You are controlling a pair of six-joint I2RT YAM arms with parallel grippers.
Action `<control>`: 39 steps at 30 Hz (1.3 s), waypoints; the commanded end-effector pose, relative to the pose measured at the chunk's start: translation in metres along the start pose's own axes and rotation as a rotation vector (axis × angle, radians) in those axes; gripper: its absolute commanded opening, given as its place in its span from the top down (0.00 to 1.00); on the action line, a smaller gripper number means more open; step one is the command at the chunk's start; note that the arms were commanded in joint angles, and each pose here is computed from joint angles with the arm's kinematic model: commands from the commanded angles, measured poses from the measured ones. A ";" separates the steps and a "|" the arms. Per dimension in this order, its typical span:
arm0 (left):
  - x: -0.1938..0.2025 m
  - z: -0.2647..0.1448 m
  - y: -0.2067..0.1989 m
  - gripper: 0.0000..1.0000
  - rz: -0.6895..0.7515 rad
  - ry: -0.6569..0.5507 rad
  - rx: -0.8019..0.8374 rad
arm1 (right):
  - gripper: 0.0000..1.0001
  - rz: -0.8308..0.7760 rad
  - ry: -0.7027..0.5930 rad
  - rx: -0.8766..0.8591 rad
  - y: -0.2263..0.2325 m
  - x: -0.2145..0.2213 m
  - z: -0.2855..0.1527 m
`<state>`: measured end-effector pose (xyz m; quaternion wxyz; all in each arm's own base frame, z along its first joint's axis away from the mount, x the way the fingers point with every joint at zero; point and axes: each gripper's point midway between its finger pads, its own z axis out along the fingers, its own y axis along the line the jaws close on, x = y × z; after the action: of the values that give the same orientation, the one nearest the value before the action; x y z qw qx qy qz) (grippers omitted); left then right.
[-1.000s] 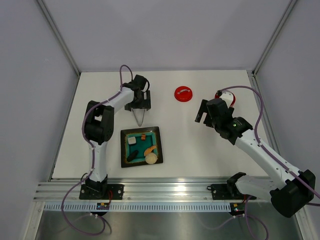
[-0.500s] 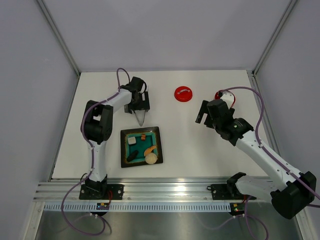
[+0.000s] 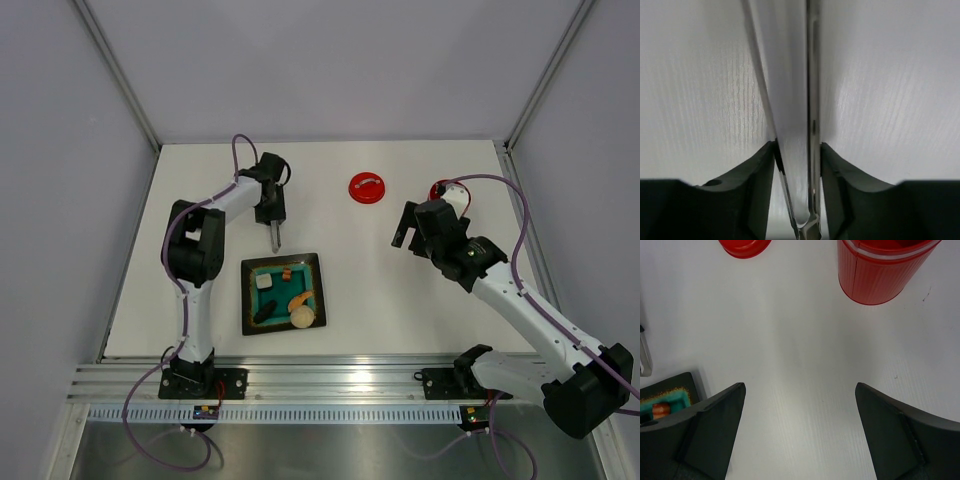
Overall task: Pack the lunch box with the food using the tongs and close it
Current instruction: Pick up the clamp at the center of the board.
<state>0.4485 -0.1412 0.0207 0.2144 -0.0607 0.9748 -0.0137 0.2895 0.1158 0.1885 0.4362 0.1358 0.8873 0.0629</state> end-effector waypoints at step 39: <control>0.136 -0.263 0.009 0.73 0.261 -0.132 0.387 | 0.01 0.033 -0.032 -0.030 0.007 -0.014 -0.007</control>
<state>0.2254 -0.1539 0.2062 0.2975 0.1072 0.9321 -0.1768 0.2877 0.1149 0.1883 0.4330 0.1347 0.8892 0.0608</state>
